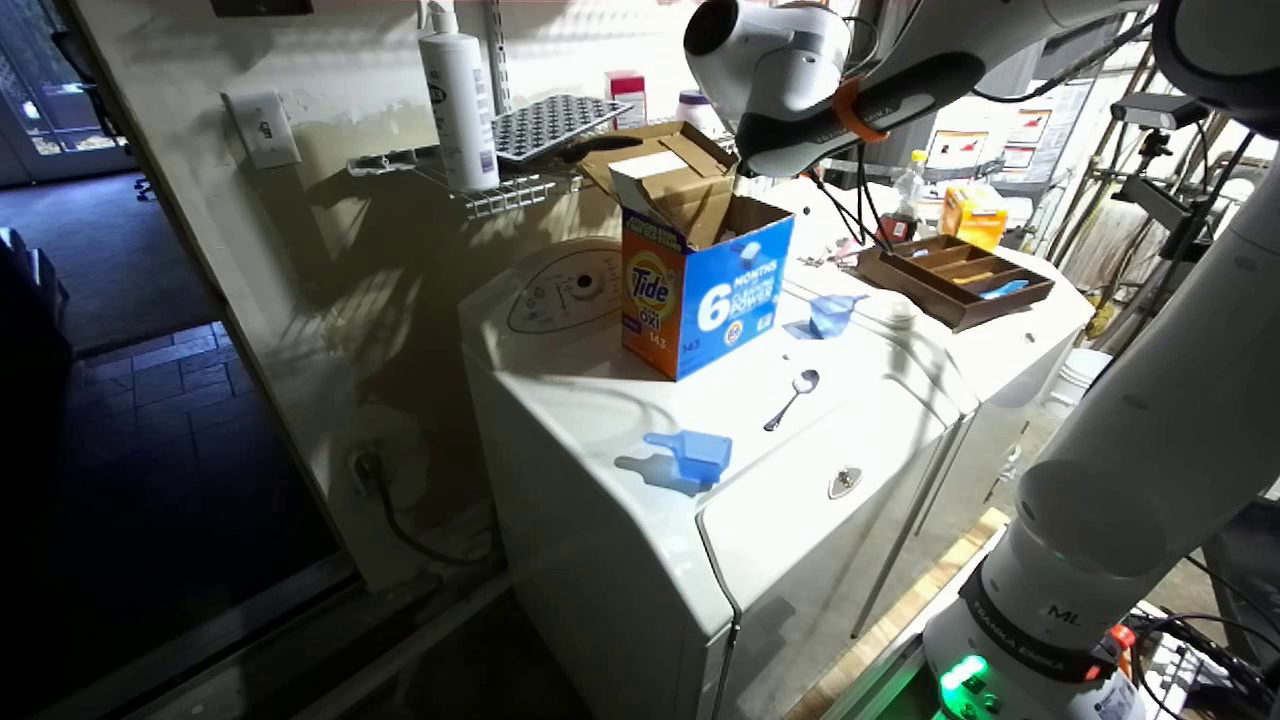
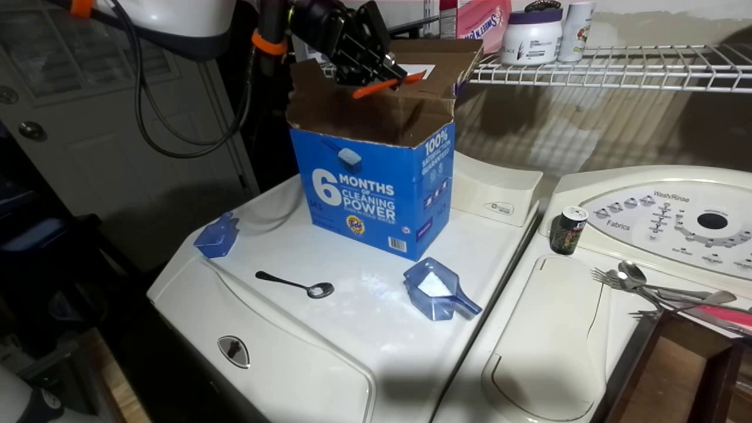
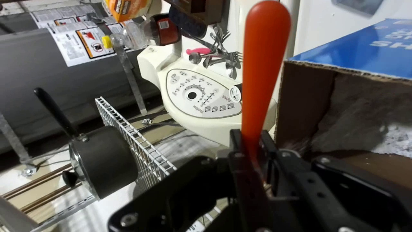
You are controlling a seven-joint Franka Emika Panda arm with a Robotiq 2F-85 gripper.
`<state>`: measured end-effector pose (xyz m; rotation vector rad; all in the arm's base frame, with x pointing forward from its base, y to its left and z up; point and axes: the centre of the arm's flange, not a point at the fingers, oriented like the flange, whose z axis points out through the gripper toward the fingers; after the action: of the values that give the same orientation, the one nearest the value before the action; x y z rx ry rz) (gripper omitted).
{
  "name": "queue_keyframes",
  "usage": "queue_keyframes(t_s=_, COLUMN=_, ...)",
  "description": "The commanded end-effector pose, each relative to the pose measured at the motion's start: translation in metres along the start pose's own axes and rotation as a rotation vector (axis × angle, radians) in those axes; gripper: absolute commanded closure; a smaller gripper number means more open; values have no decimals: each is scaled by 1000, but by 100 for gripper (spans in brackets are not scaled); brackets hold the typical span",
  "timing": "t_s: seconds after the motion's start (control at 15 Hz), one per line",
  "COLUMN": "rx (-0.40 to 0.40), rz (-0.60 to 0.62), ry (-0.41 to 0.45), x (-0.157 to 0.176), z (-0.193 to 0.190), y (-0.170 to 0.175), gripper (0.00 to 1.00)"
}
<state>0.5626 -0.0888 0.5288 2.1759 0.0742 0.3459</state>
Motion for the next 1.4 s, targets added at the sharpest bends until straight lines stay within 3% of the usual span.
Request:
queue_keyframes(t_s=0.0, rx=-72, rz=-98, ry=19, x=25, z=-2, y=-14, gripper=96)
queue_keyframes(t_s=0.6, rx=-283, rz=-421, ry=65, x=36, z=-9, y=-44, gripper=96)
queue_keyframes(t_s=1.33, rx=-335, rz=-604, ry=60, x=34, z=-12, y=-51, gripper=96)
